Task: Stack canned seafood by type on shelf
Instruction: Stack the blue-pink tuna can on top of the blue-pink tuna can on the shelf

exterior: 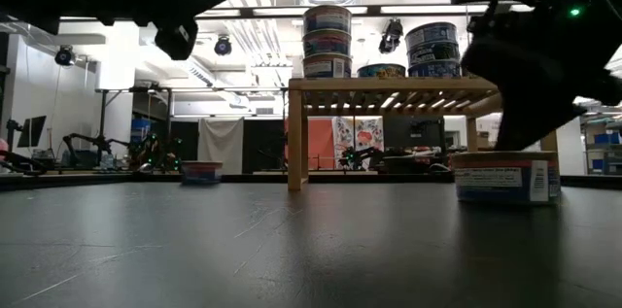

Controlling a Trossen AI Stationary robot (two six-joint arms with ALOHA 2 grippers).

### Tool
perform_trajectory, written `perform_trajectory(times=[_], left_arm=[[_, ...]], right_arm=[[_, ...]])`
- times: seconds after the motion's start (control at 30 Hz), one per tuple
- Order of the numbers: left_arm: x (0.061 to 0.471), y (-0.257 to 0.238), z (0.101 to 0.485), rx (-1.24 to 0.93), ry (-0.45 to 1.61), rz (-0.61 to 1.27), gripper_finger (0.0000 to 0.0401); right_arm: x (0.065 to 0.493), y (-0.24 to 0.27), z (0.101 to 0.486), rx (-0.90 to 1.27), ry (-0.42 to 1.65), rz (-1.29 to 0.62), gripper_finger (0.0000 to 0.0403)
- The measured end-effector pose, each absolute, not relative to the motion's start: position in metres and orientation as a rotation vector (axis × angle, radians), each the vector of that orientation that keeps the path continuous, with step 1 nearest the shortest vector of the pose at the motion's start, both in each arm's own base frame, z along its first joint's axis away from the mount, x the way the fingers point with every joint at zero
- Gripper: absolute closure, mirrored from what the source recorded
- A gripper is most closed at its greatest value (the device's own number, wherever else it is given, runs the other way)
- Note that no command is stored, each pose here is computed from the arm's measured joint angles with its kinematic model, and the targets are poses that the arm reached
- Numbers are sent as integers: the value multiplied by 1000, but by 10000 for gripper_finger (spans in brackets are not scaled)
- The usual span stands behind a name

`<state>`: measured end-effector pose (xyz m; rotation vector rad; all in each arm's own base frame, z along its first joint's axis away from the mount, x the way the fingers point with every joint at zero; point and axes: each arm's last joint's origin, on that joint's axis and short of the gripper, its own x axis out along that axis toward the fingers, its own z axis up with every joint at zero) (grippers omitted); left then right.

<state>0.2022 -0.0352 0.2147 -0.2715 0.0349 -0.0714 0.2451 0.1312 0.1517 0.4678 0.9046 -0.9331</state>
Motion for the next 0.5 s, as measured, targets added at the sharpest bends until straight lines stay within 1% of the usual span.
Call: perform_trajectory(times=[0.17,0.27,0.4,0.5], left_arm=[[206,-47,209,-273,44,-43,401],[209,-51,207,-267,34,-51,401],[214,-52,198,-270,65,-46,401],[218,-53,190,-285,107,-39,401]], right_arm=[[258,137,146,512,793,-806,394],[274,141,148,486,736,-650,394],[298,149,164,385,584,-431,394],[299,150,180,346,536,-368,394]])
